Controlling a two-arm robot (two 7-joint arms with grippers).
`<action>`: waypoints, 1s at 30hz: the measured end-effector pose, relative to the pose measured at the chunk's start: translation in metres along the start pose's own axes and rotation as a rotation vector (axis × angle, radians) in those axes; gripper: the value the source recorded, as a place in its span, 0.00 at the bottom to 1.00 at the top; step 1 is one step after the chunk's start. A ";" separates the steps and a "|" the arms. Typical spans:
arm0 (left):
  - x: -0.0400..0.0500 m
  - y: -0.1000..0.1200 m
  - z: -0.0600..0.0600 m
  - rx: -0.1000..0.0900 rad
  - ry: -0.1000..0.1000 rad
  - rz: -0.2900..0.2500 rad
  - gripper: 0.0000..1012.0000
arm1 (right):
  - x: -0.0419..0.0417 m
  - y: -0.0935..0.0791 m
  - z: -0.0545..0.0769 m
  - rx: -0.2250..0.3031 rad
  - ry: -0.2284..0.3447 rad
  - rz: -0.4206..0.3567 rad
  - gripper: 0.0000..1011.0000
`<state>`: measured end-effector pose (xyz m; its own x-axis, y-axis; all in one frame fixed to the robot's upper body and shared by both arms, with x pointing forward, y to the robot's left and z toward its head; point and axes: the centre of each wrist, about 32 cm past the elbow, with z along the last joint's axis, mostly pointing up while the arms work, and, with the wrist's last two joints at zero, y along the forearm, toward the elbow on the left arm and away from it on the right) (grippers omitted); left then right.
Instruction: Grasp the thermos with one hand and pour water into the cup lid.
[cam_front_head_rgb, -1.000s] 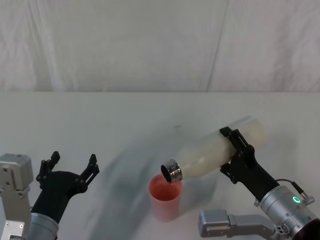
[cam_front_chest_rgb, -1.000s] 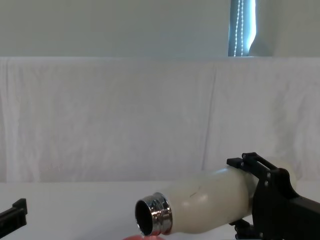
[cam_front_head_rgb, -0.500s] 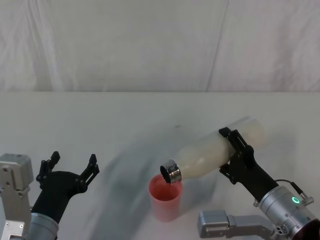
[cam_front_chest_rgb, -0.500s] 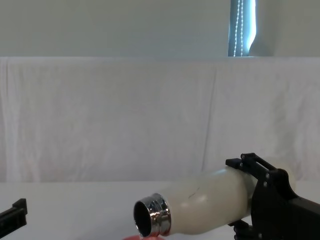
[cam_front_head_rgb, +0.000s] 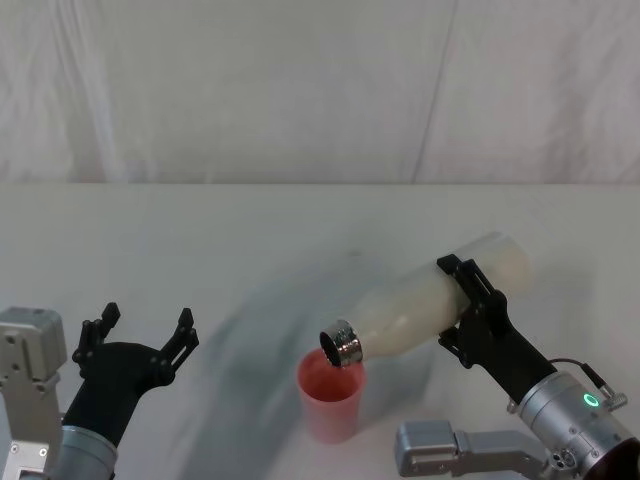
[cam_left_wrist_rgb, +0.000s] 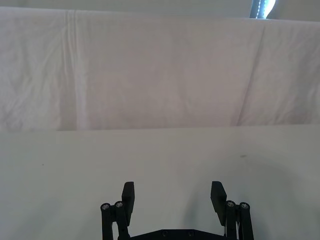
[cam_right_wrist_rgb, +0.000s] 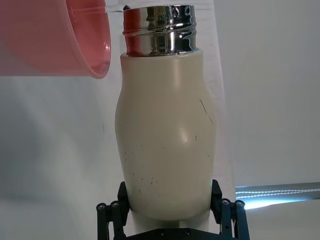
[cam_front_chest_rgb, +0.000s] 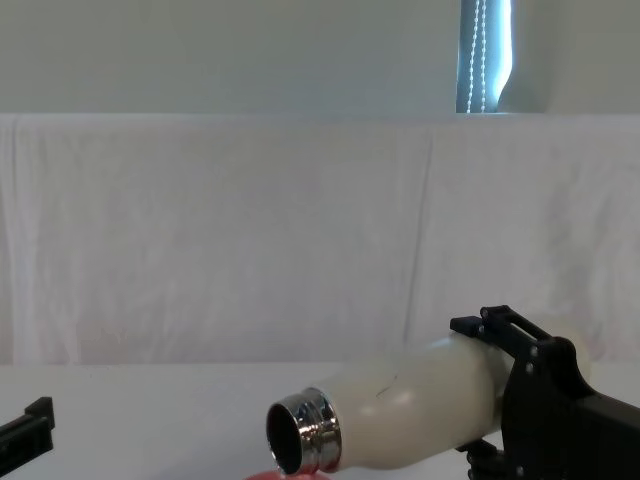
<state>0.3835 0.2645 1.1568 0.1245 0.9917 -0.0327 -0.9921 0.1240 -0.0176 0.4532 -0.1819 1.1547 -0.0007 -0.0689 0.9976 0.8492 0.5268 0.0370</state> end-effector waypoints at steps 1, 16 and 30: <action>0.0000 0.000 0.000 0.000 0.000 0.000 0.99 | 0.0000 0.000 0.000 0.000 0.000 0.000 0.95; 0.0000 0.000 0.000 0.000 0.000 0.000 0.99 | 0.0004 -0.001 -0.001 -0.001 -0.001 0.000 0.95; 0.0000 0.000 0.000 0.000 0.000 0.000 0.99 | 0.0008 0.000 -0.001 -0.003 0.015 0.001 0.95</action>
<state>0.3835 0.2645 1.1568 0.1245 0.9917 -0.0326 -0.9921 0.1240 -0.0175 0.4533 -0.1832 1.1554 0.0078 -0.0812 0.9967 0.8510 0.5240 0.0360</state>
